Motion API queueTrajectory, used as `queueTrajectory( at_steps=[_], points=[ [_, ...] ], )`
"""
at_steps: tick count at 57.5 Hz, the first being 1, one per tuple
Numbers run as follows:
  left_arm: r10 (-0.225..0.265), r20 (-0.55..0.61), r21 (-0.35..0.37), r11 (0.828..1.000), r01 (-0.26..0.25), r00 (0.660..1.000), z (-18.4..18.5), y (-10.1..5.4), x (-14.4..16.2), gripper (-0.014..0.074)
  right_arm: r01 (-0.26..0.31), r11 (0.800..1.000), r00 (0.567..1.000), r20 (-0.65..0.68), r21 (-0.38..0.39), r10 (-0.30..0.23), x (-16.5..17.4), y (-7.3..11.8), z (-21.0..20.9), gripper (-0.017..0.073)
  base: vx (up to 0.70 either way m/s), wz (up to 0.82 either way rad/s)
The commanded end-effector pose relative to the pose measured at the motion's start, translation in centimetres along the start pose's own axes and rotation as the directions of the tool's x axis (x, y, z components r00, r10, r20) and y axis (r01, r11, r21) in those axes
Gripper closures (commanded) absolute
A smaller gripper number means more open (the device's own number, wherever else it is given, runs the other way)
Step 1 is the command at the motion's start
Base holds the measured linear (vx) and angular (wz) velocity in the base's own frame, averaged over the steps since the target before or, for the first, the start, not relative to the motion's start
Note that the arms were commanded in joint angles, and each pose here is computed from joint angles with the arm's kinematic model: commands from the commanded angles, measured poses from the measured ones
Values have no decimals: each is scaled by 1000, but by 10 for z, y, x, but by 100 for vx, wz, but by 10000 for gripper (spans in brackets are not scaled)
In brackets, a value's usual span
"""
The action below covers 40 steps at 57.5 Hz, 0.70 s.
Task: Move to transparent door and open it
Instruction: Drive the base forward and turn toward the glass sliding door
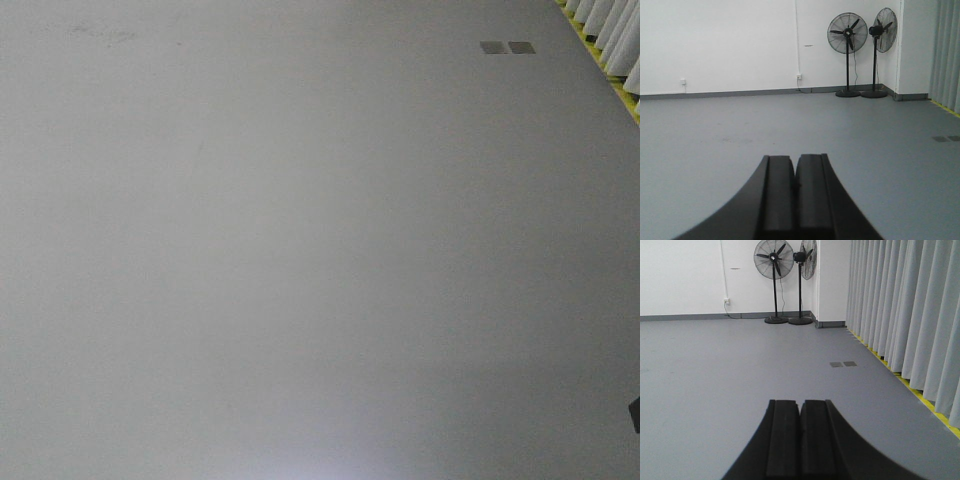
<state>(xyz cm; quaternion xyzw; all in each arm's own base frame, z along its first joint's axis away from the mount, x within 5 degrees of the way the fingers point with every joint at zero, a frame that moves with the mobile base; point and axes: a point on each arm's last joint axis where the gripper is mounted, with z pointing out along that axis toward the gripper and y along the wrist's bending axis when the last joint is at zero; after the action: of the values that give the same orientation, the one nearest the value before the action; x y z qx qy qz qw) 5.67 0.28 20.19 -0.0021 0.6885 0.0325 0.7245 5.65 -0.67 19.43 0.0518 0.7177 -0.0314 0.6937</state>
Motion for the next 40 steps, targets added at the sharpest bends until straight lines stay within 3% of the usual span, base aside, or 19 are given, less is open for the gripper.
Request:
queueTrajectory(
  at_steps=[1,40],
  points=[
    [-10,69,2,1000,10,998,0,0,-2,600,9,1000,996,89,1,-9,-6,0,-1,565,0,0],
    [-10,69,2,1000,10,998,0,0,-2,600,9,1000,996,89,1,-9,-6,0,-1,565,0,0]
  ],
)
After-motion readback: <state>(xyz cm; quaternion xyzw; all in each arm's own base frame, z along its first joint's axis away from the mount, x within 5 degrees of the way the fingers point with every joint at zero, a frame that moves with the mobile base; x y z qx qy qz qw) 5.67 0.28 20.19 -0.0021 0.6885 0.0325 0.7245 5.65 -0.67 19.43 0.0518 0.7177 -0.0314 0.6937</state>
